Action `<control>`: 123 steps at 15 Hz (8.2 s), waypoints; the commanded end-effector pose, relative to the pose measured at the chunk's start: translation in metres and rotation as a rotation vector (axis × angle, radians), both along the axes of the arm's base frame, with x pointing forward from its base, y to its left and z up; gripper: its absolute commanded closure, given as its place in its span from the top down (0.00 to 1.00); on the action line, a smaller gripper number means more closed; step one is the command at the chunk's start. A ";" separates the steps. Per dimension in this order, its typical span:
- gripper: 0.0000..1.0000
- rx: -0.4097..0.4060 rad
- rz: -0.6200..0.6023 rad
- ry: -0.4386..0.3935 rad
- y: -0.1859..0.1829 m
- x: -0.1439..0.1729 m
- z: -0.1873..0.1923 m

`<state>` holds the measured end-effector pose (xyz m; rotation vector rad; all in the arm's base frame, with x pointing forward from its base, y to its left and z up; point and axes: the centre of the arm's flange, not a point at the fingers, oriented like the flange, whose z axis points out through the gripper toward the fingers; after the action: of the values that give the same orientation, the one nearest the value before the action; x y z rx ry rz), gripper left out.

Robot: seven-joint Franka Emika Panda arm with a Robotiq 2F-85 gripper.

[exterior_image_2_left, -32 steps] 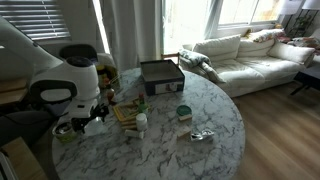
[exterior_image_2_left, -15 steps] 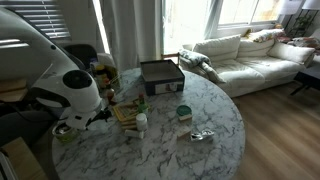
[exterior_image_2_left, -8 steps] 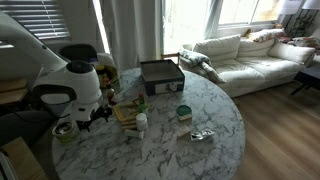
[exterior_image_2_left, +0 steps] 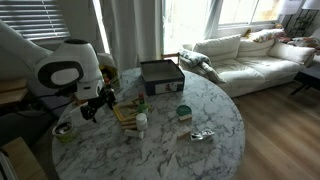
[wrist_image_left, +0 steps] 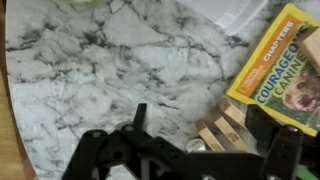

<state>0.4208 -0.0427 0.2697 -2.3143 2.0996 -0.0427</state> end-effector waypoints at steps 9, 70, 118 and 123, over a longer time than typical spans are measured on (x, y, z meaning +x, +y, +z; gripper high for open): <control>1.00 0.109 0.470 -0.041 0.066 0.012 0.080; 0.55 0.209 0.918 0.007 0.087 -0.026 -0.042; 0.55 1.589 -0.348 -0.467 -0.038 -0.071 -0.174; 0.94 1.548 -0.326 -0.426 -0.047 -0.073 -0.167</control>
<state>0.3494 -0.0813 0.1140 -0.8498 1.2634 0.7176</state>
